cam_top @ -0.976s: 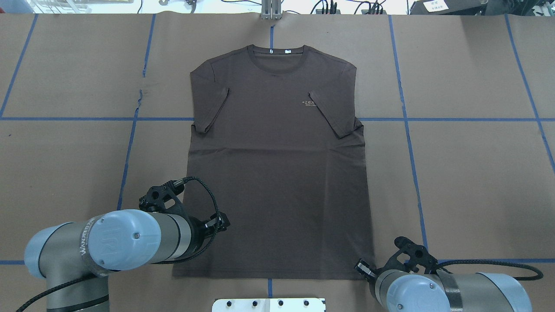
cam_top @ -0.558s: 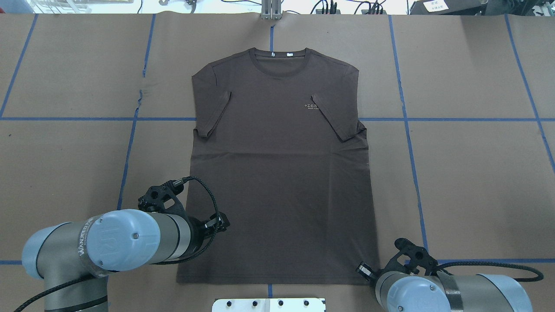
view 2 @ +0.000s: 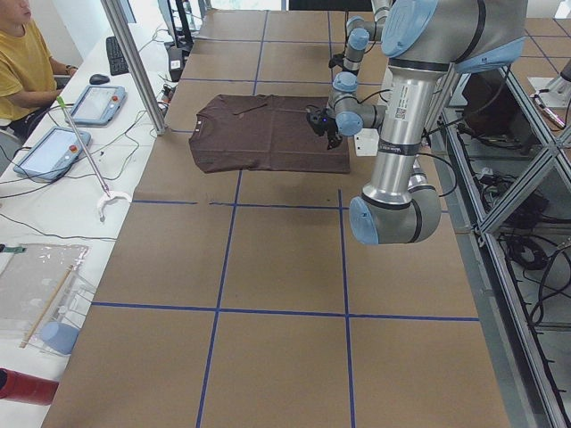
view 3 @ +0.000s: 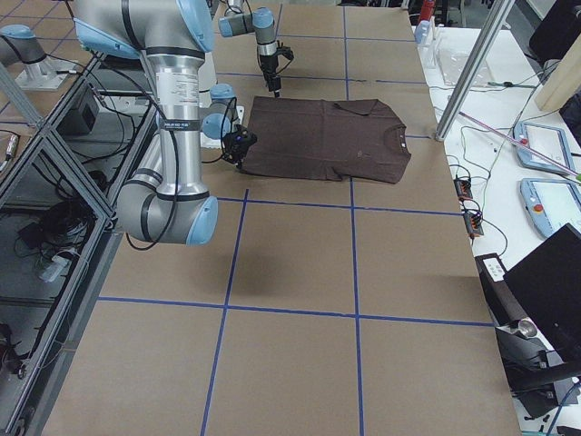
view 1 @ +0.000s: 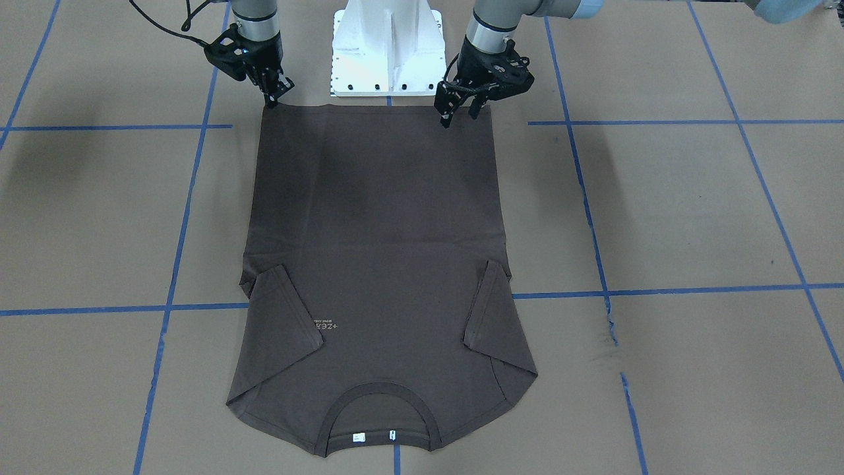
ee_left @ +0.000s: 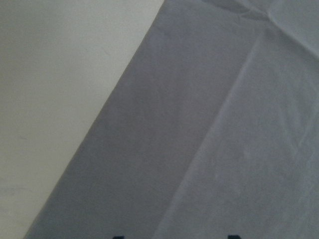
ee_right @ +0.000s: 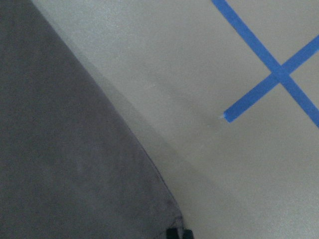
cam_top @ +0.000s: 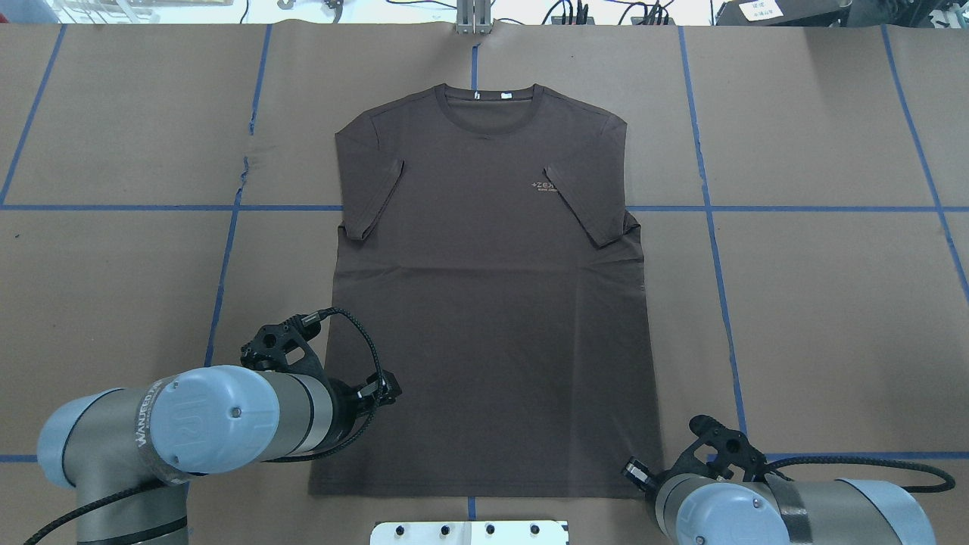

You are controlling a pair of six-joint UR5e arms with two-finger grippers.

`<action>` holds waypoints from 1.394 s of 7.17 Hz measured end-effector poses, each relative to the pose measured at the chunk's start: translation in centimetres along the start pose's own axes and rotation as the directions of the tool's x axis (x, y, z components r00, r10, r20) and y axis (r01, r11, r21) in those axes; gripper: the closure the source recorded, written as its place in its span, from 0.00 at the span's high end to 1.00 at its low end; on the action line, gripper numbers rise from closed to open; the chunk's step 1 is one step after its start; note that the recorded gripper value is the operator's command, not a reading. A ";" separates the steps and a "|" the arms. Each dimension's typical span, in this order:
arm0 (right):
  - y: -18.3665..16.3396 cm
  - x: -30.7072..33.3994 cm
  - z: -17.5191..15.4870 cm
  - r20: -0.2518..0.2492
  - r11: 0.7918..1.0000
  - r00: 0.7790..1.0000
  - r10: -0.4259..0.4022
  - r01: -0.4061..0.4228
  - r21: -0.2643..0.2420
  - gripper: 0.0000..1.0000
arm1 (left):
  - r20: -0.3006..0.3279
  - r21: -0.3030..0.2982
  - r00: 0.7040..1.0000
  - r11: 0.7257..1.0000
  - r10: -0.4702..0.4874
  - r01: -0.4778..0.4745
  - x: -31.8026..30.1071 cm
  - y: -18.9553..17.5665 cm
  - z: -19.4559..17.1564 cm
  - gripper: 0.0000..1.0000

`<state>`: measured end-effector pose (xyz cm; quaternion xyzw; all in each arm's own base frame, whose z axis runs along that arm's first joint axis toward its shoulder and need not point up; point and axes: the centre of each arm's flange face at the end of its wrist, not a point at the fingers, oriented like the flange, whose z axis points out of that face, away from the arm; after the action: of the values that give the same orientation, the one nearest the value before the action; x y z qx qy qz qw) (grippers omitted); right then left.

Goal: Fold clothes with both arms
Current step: 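Move both grippers to the hem corners nearest the robot and grasp them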

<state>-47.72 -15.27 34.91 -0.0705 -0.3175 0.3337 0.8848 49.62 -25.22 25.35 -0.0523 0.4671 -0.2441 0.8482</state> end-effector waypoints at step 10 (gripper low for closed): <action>-0.2 -0.3 -0.9 0.005 1.000 1.000 0.005 -0.005 0.000 0.00 | 0.179 0.010 0.980 0.996 0.082 -0.085 -9.4 5.3 5.0 0.33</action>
<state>-47.19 -15.53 34.15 -0.0703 -0.3197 0.3361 0.8831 51.46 -16.92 33.69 -0.0467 0.3891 -0.2065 0.8965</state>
